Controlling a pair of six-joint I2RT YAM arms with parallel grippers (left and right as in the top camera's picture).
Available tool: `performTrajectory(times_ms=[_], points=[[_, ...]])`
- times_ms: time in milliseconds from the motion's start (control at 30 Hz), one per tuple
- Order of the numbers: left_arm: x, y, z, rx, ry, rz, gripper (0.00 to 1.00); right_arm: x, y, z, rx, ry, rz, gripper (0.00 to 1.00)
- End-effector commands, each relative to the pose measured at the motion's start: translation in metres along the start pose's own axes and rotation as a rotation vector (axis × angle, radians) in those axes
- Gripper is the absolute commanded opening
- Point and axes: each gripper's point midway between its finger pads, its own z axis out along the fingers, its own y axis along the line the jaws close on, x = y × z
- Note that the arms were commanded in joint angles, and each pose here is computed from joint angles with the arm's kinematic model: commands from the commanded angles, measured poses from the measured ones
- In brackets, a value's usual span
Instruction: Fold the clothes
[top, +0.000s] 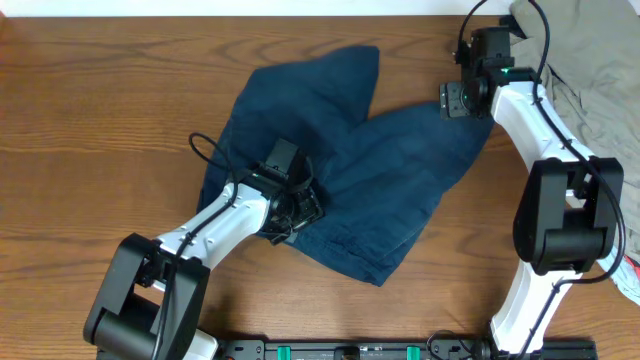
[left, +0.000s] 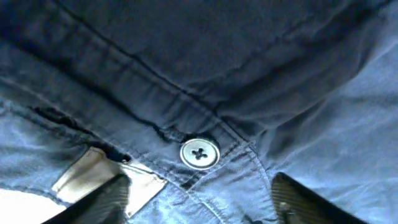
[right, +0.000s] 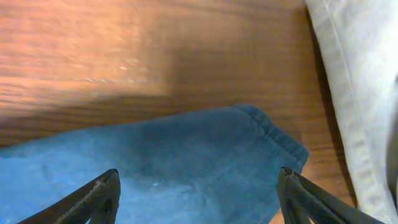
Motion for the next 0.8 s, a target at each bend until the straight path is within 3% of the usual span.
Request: performTrajectory(times_ms=[0, 100, 167, 267, 467, 633, 767], points=[[-0.004, -0.01, 0.002, 0.043, -0.014, -0.001, 0.64, 0.013, -0.013, 0.01, 0.043, 0.048, -0.004, 0.79], [-0.01, -0.018, 0.001, 0.075, -0.036, 0.01, 0.62, 0.032, -0.015, 0.02, 0.042, 0.116, -0.002, 0.73], [-0.01, -0.019, 0.001, 0.079, -0.039, 0.011, 0.61, 0.049, -0.016, 0.028, 0.038, 0.175, -0.002, 0.63], [-0.01, -0.019, 0.001, 0.078, -0.039, 0.011, 0.51, 0.078, -0.017, 0.04, 0.034, 0.269, -0.003, 0.45], [-0.009, -0.017, 0.002, 0.07, -0.034, 0.009, 0.52, 0.124, -0.018, 0.045, 0.04, 0.423, 0.055, 0.2], [-0.006, -0.012, 0.002, 0.053, -0.022, 0.003, 0.52, 0.147, -0.02, 0.034, 0.056, 0.529, 0.123, 0.05], [-0.007, -0.012, 0.002, 0.049, -0.025, 0.003, 0.52, 0.163, -0.019, 0.023, 0.064, 0.606, 0.145, 0.01]])
